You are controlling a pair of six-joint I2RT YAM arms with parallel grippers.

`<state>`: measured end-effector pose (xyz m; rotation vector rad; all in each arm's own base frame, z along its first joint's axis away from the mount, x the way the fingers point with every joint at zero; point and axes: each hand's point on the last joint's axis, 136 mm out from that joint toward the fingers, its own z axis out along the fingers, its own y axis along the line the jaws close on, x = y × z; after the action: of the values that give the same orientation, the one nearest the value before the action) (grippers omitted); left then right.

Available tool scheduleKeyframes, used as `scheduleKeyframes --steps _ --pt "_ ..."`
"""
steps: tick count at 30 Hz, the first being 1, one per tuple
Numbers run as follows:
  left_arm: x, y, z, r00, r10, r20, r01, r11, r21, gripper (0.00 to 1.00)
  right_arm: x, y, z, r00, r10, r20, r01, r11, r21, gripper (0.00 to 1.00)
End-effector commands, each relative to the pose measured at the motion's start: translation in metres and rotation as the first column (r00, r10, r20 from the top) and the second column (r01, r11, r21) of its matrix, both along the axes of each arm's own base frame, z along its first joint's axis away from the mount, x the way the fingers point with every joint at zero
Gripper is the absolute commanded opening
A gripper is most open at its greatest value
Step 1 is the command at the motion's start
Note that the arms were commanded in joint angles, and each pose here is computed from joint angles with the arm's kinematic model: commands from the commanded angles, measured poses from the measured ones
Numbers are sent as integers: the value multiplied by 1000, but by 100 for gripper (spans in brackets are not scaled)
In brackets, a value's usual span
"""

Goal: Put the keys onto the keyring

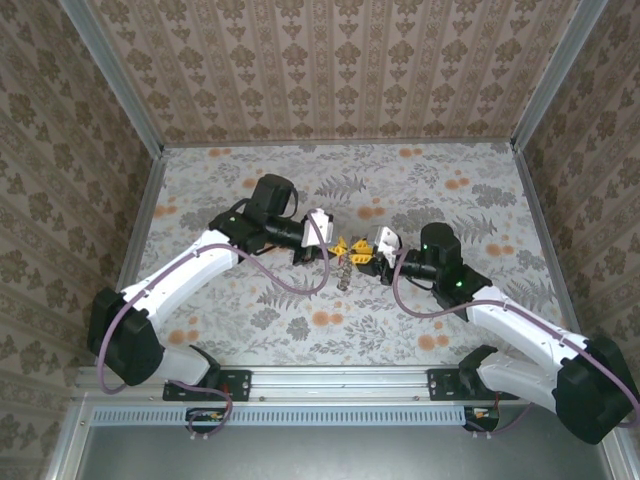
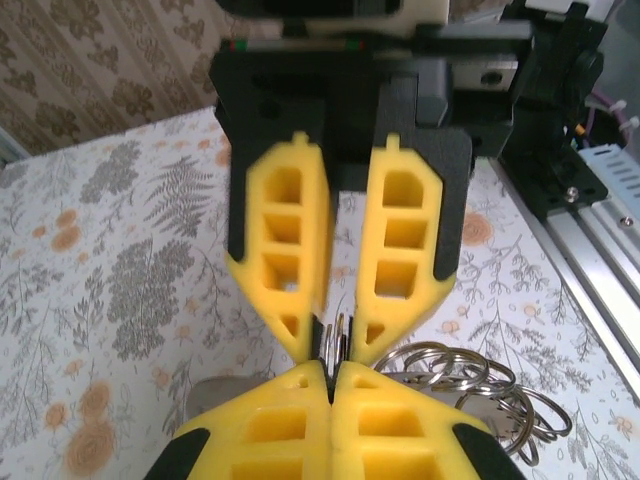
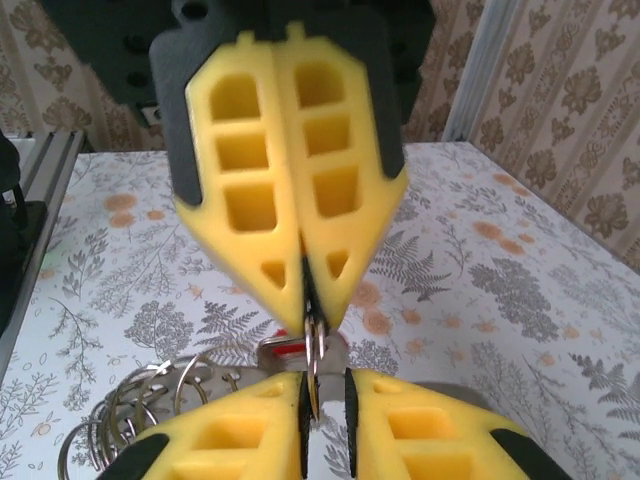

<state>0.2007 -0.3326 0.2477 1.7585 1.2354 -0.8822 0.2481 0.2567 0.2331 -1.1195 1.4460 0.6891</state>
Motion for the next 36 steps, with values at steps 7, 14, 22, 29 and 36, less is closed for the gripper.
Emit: scheduleKeyframes --steps 7,14,22,29,36 --pt "9 0 -3 996 53 78 -59 995 84 0 -1 -6 -2 1000 6 -2 -6 992 -129 23" --pt "3 -3 -3 997 24 80 -30 996 86 0 1 -2 -8 998 17 -53 -24 990 -140 26" --pt "1 -6 0 997 11 78 -17 997 81 0 9 7 -14 994 26 -106 -41 989 -141 18" --pt "0 3 6 1000 3 16 -4 998 55 13 12 3 0 998 -10 -62 6 998 -63 0" --pt "-5 12 13 997 -28 -68 28 1000 2 27 3 4 31 999 21 24 -24 992 127 0"
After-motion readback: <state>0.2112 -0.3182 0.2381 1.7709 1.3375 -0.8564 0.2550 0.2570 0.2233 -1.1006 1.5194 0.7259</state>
